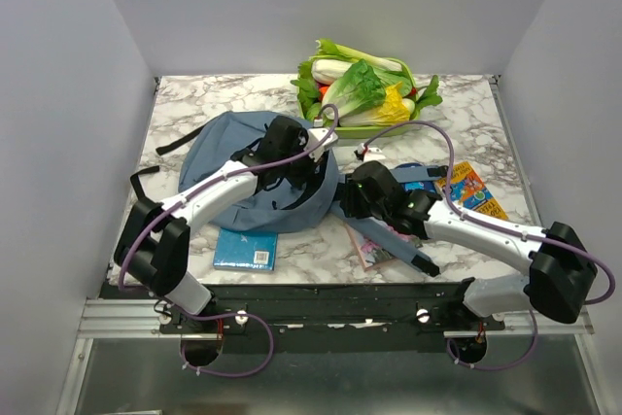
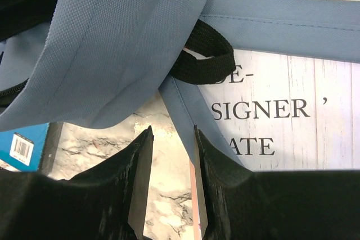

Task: Pack the student bag
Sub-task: Unzip the student bag at the center of the board.

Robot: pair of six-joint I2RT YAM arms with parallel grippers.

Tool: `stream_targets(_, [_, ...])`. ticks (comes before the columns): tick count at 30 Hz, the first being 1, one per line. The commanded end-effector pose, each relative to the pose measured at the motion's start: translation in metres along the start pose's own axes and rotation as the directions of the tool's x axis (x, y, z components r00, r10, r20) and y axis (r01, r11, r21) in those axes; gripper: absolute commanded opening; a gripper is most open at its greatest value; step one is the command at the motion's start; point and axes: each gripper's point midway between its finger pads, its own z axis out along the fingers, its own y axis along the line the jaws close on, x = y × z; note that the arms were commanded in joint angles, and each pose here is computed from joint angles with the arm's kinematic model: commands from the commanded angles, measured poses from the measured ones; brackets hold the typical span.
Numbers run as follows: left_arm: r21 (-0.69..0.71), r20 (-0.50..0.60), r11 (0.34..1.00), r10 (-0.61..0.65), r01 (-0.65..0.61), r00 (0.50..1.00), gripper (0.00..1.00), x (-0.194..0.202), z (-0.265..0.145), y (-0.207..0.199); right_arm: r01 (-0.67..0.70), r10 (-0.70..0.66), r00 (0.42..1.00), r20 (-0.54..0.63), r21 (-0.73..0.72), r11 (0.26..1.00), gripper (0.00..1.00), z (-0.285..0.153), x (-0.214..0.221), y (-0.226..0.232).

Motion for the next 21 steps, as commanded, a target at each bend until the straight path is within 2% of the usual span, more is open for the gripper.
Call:
stream_targets(1, [-0.158,0.035,0.985,0.078,-0.072,0.996,0.0,-0.028,-0.038,0.029,-0.01,0.01,0.997,0.076,-0.008,1.0,0.42,-0.007,-0.022,0.002])
stream_targets(10, [-0.219,0.103,0.973,0.101,-0.076,0.99,0.0,-0.057,-0.09,0.048,0.011,-0.004,0.983,0.185,-0.038,0.999,0.42,-0.016,-0.08,0.026])
stream_targets(13, [-0.289,0.117,0.954,0.114,-0.076,0.987,0.0,-0.059,-0.107,0.071,0.011,0.005,0.98,0.198,-0.081,0.997,0.41,-0.02,-0.093,0.04])
stream_targets(18, [-0.467,0.169,0.884,0.101,-0.011,0.98,0.0,-0.068,-0.144,0.145,0.017,0.015,0.984,0.175,-0.18,0.984,0.41,-0.018,-0.089,0.059])
stream_targets(21, [-0.499,0.196,0.866,0.086,0.024,0.977,0.0,-0.078,-0.152,0.169,0.023,0.013,0.988,0.156,-0.223,0.974,0.41,-0.011,-0.083,0.068])
